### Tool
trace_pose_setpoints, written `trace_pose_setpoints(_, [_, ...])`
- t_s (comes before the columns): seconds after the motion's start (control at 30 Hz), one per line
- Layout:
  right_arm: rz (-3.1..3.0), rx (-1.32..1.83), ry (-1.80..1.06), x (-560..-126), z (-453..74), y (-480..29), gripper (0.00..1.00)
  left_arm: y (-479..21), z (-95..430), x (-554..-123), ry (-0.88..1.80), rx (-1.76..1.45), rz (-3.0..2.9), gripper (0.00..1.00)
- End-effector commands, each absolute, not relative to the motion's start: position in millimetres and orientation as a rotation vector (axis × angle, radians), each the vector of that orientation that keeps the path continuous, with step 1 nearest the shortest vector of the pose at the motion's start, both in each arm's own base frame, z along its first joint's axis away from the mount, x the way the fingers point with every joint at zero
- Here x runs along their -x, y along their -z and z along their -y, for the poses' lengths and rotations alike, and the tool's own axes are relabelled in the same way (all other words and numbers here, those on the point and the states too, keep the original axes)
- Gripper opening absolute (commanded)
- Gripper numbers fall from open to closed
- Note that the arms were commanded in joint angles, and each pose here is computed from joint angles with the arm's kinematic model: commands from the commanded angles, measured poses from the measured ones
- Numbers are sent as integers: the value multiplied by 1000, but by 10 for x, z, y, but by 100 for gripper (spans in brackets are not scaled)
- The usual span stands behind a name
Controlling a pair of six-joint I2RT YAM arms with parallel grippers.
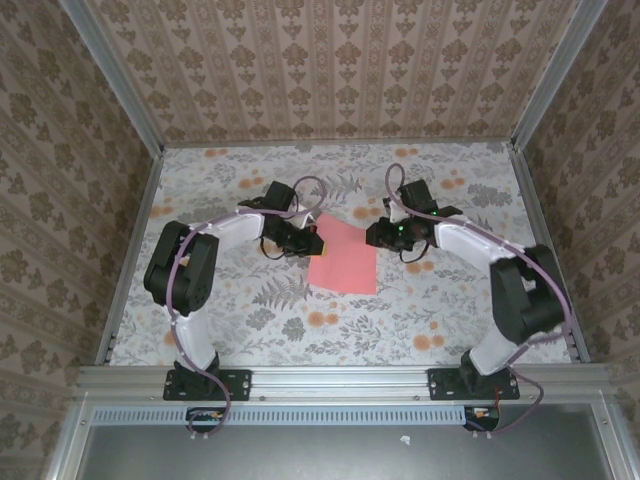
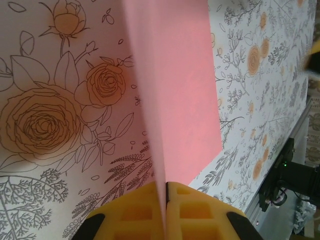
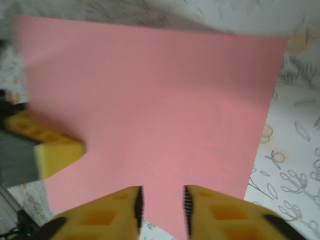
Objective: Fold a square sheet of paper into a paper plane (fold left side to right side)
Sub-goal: First fold in half a square sheet of paper at the center of the table.
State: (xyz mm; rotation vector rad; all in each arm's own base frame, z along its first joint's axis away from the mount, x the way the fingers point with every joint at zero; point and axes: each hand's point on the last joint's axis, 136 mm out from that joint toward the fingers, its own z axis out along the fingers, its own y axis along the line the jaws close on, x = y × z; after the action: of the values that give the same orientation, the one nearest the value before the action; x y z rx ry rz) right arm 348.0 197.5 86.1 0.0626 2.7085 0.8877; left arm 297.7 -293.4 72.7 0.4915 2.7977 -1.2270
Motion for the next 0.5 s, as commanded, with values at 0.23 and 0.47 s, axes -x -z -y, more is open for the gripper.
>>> trace_pose_setpoints(0.23, [-2904, -180, -784, -3437, -1986, -177, 19, -774, 2894, -2969, 1195, -505, -2814, 4])
trace_pose_setpoints(0.47, [-2966, -163, -698, -3348, -1900, -9, 19, -943, 2983, -2949, 1271, -516, -2764, 25])
